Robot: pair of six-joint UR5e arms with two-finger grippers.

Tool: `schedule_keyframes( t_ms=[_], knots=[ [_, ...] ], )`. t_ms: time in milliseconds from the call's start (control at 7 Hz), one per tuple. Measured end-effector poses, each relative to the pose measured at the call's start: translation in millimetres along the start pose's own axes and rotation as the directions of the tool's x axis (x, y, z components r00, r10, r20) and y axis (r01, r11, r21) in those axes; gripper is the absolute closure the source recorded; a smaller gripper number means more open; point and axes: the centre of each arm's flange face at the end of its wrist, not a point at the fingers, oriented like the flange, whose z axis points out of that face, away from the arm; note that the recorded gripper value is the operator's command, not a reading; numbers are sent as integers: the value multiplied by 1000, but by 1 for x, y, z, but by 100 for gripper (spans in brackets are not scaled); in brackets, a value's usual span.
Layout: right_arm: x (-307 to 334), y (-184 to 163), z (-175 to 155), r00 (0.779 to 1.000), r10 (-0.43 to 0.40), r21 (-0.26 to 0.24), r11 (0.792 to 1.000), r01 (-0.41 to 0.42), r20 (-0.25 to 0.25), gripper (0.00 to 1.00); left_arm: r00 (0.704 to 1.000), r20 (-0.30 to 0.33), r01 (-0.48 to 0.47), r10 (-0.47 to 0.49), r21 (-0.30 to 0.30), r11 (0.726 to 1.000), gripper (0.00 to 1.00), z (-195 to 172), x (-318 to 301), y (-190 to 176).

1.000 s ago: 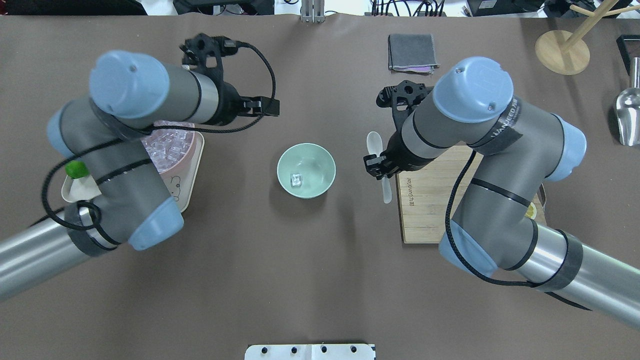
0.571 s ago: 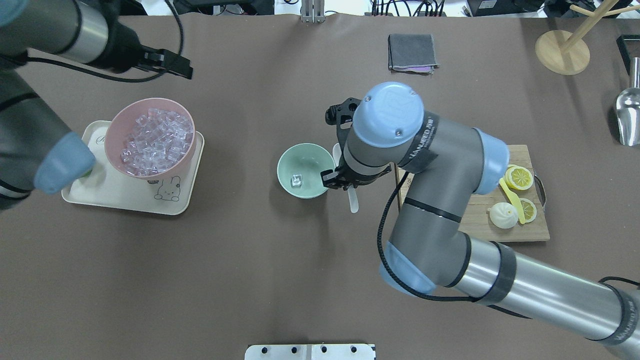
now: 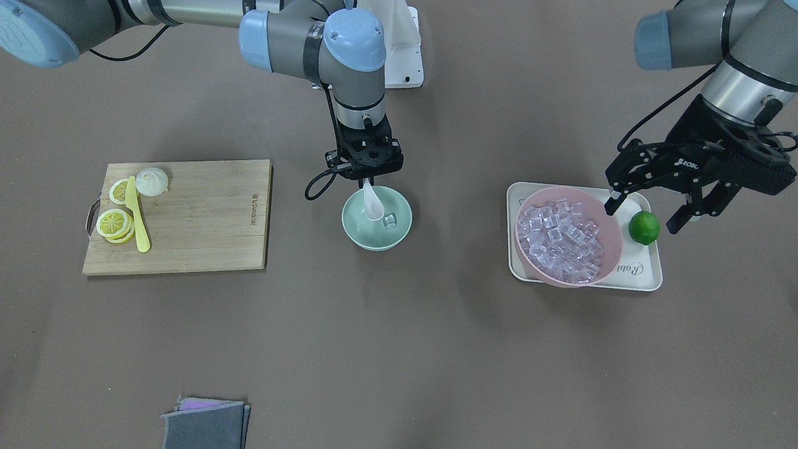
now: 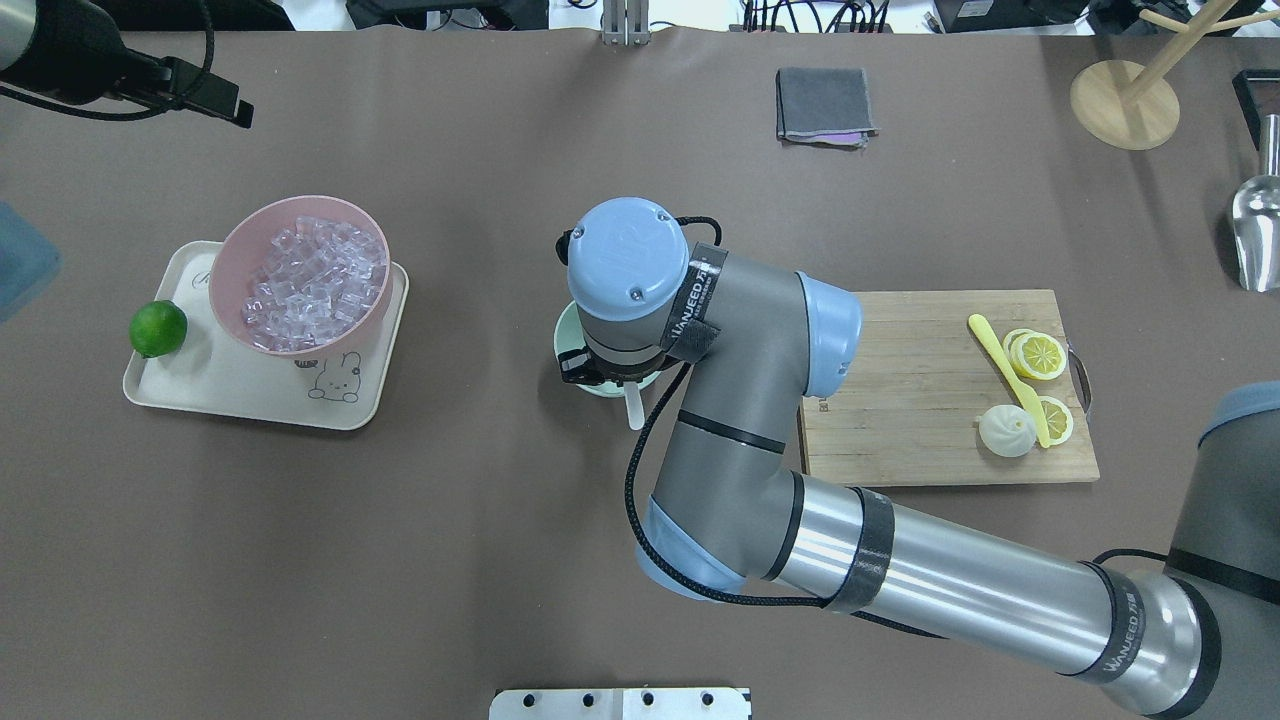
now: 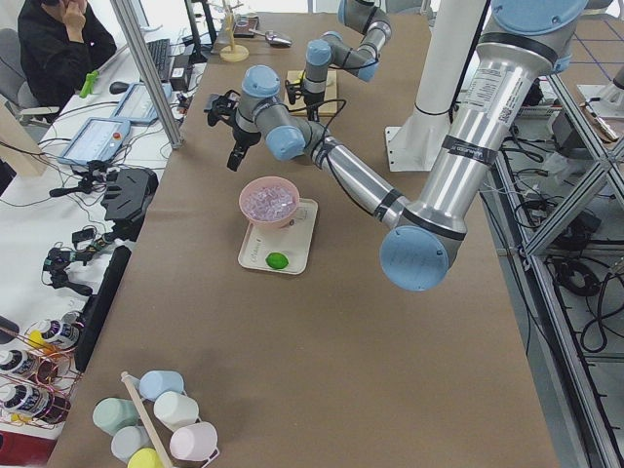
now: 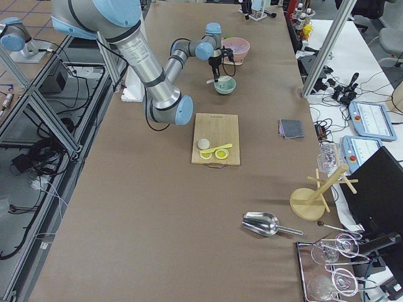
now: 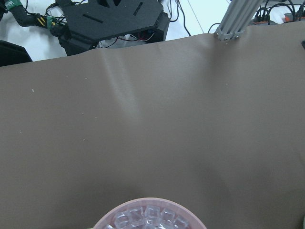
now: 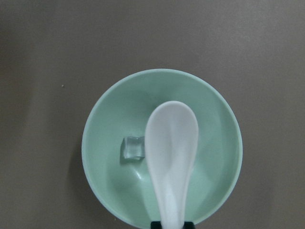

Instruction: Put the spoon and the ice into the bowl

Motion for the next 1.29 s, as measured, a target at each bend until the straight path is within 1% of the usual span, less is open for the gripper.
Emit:
schedule_keyframes(
  t_ms=[143, 429, 571, 714, 857, 1000, 1143, 1286],
  knots=[
    [-4, -3, 1, 1000, 1, 5, 1000, -1, -6, 1, 1000, 5, -1, 1, -5, 1000, 2, 2, -5, 1],
    [-8, -11, -2, 1000, 5, 23, 1000, -4, -14, 0, 1000, 12, 5, -5, -10, 1000, 2, 6, -10, 1],
    [-3, -19, -11, 1000, 14, 31, 999, -14, -10, 0, 1000, 12, 7, -6, -7, 1000, 2, 5, -10, 0],
    [9, -29, -30, 999, 32, 28, 999, -32, -1, 0, 1000, 9, -1, 1, 3, 1000, 2, 2, -9, 0],
    [37, -38, -60, 999, 51, 12, 999, -51, 18, 0, 1000, 7, -10, 9, 18, 1000, 2, 0, -13, 1],
    [88, -37, -88, 998, 47, 0, 999, -47, 47, 0, 1000, 9, -11, 11, 36, 999, 2, -2, -29, 10],
    [159, -24, -108, 998, 9, -4, 1000, -9, 65, 0, 1000, 11, -11, 11, 56, 998, 2, -1, -56, 28],
    [235, -7, -122, 997, -42, -7, 999, 43, 60, 0, 1000, 18, -20, 18, 86, 996, 2, 3, -85, 52]
  ],
)
